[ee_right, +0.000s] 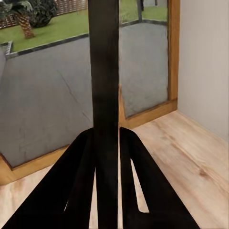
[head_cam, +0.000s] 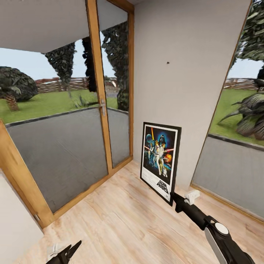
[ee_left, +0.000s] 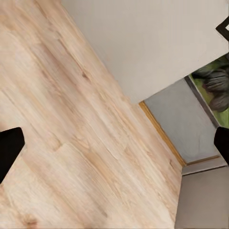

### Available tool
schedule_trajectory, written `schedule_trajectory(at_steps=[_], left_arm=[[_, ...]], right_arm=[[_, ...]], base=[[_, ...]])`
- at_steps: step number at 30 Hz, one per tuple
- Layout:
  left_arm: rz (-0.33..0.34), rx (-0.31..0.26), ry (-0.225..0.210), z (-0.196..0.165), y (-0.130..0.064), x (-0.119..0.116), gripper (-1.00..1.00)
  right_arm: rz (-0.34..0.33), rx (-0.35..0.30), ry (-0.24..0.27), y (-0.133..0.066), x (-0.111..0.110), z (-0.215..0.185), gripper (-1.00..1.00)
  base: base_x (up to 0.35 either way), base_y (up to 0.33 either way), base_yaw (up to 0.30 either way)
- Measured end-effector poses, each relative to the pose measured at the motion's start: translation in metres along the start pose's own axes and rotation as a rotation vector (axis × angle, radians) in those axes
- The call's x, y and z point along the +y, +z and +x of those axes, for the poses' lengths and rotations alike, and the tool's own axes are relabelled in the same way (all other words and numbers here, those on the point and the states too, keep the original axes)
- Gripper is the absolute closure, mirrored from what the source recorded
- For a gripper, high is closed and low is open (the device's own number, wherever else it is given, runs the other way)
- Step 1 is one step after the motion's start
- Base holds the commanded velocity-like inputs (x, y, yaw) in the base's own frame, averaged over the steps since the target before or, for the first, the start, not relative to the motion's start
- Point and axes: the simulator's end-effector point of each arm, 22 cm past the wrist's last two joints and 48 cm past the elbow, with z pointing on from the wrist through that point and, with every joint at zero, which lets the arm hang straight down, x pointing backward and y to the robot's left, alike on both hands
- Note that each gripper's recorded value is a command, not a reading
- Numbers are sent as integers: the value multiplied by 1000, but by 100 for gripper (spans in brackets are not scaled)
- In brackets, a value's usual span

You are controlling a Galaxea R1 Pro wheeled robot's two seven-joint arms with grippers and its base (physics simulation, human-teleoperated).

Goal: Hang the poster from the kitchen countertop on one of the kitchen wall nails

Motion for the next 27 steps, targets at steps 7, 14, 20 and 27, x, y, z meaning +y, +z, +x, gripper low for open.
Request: schedule_trajectory(at_steps=[7,14,20,27], left_arm=[[-14,-13,-15,1,-4,4,-100],[-48,-13,-18,2,-4,11,-100],[-56,-13,-19,2,-3,12,-100],[-56,-15,-19,1,-3,12,-100]], right_arm=[[0,0,0,0,0,0,100],[4,-1,0,-1,-2,-1,100],[4,-2,0,-1,-2,-1,100],[4,-3,-1,-1,-2,-2,100]], base=[[196,256,288],[211,247,288],[248,241,126],[265,240,-181]])
